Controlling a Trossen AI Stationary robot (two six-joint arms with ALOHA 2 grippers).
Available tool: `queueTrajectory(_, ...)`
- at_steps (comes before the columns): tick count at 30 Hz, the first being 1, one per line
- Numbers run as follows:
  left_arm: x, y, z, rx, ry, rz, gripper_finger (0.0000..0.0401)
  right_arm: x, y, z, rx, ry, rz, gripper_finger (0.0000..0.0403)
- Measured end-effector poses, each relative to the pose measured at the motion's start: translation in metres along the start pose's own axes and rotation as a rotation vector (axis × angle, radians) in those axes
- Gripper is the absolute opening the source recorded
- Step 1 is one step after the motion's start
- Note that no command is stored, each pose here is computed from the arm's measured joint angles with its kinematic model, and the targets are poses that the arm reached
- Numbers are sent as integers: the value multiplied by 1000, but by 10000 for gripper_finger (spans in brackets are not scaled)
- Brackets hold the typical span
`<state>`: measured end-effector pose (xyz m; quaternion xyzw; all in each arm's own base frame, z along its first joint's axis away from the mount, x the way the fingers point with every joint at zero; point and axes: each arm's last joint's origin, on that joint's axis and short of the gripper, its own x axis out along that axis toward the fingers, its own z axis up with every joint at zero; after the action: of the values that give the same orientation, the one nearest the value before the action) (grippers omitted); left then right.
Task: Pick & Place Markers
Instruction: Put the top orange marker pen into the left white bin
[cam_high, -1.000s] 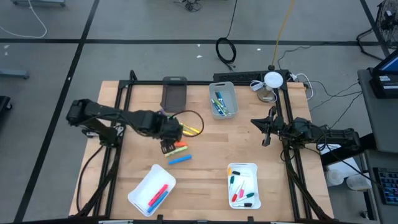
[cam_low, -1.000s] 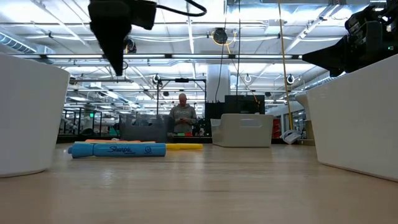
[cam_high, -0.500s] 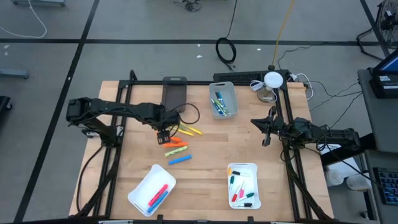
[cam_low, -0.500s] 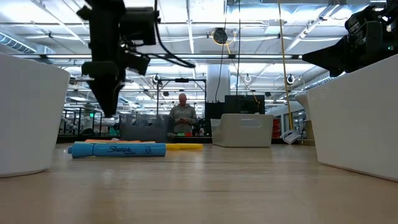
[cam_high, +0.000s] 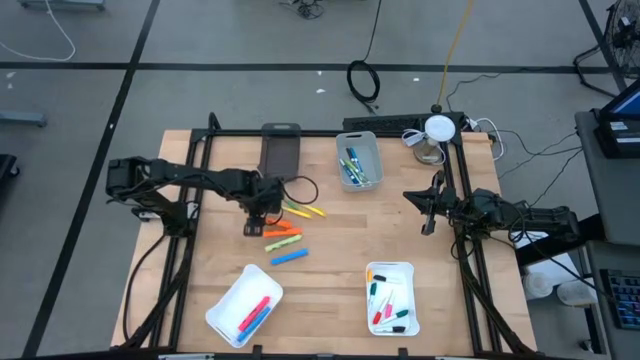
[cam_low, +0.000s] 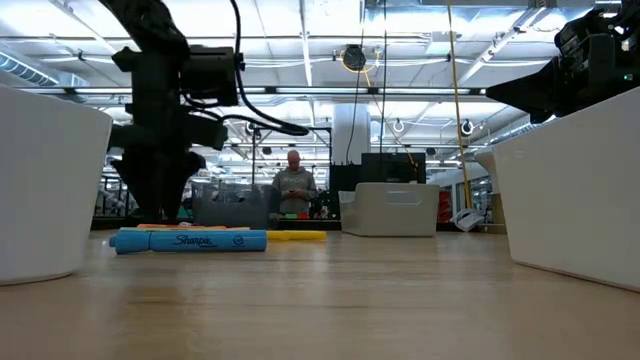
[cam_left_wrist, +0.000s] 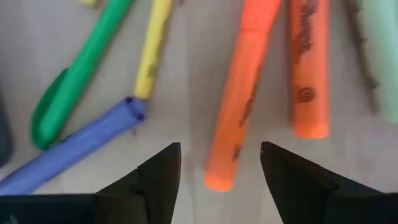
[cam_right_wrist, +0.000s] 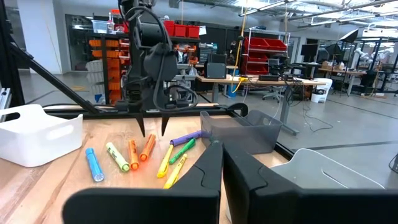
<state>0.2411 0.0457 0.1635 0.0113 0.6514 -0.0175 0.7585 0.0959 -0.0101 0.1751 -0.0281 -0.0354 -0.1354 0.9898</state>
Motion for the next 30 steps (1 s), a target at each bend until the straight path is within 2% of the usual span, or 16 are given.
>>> queueTrajectory(8, 0, -7, 4, 20, -44, -95, 203, 0, 0, 0, 0, 0, 0, 0)
queueTrajectory(19, 14, -6, 6, 36, -40, -2, 179, 0, 0, 0, 0, 0, 0, 0)
queueTrajectory(25, 36, -7, -2, 26, -42, -11, 181, 0, 0, 0, 0, 0, 1, 0)
queueTrajectory(30, 40, -9, -5, 33, -45, -11, 171, 0, 0, 0, 0, -2, -1, 0)
